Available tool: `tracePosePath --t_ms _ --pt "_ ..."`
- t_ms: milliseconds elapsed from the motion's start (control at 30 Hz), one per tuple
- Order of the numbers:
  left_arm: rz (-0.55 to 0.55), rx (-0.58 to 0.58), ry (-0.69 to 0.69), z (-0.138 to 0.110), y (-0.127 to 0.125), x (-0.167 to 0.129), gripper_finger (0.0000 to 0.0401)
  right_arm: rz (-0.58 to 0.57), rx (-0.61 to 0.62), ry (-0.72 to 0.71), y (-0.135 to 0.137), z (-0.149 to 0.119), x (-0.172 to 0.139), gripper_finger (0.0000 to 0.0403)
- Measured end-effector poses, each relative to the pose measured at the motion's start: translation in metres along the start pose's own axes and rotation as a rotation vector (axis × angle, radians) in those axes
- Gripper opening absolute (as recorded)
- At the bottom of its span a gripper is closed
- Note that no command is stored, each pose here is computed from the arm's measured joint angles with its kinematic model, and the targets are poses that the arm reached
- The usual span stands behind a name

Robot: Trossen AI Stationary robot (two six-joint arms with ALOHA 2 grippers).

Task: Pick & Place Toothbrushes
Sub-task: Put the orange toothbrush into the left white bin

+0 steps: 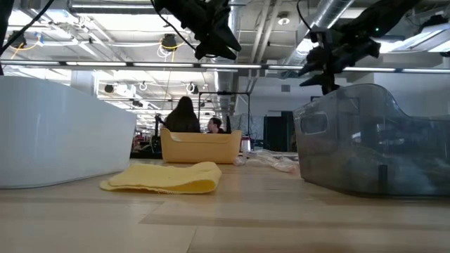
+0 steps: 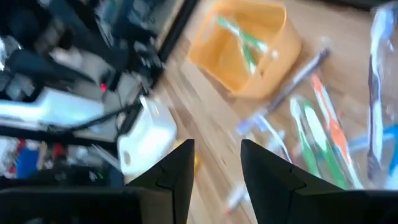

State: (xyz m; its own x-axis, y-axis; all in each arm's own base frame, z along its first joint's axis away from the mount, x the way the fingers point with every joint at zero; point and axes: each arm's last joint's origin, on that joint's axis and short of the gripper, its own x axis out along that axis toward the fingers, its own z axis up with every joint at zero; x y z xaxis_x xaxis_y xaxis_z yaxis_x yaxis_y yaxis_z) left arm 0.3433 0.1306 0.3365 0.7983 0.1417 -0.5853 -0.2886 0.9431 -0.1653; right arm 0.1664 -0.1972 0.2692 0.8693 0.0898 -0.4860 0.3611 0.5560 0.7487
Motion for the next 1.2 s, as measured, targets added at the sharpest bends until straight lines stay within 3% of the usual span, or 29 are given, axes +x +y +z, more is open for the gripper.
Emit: tracePosePath --t_ms 233,467,733,1200 --pt "0.001 0.008 -0.003 0.0 0.0 0.0 0.0154 -0.111 -0.131 0.177 0.011 -0.024 0.019 0.0106" --pt "0.001 0.001 -0.004 0.0 0.0 0.0 0.0154 -0.099 -0.369 0.279 0.031 -0.039 0.04 0.0101" --pt "-0.002 0.0 -0.003 0.0 -0.001 0.0 0.0154 -0.305 -0.617 0.322 0.047 -0.053 0.058 0.0101" --pt "-0.006 -0.001 -0.002 0.0 -0.003 0.0 0.0154 -0.328 -0.455 0.311 0.06 -0.064 0.068 0.0114"
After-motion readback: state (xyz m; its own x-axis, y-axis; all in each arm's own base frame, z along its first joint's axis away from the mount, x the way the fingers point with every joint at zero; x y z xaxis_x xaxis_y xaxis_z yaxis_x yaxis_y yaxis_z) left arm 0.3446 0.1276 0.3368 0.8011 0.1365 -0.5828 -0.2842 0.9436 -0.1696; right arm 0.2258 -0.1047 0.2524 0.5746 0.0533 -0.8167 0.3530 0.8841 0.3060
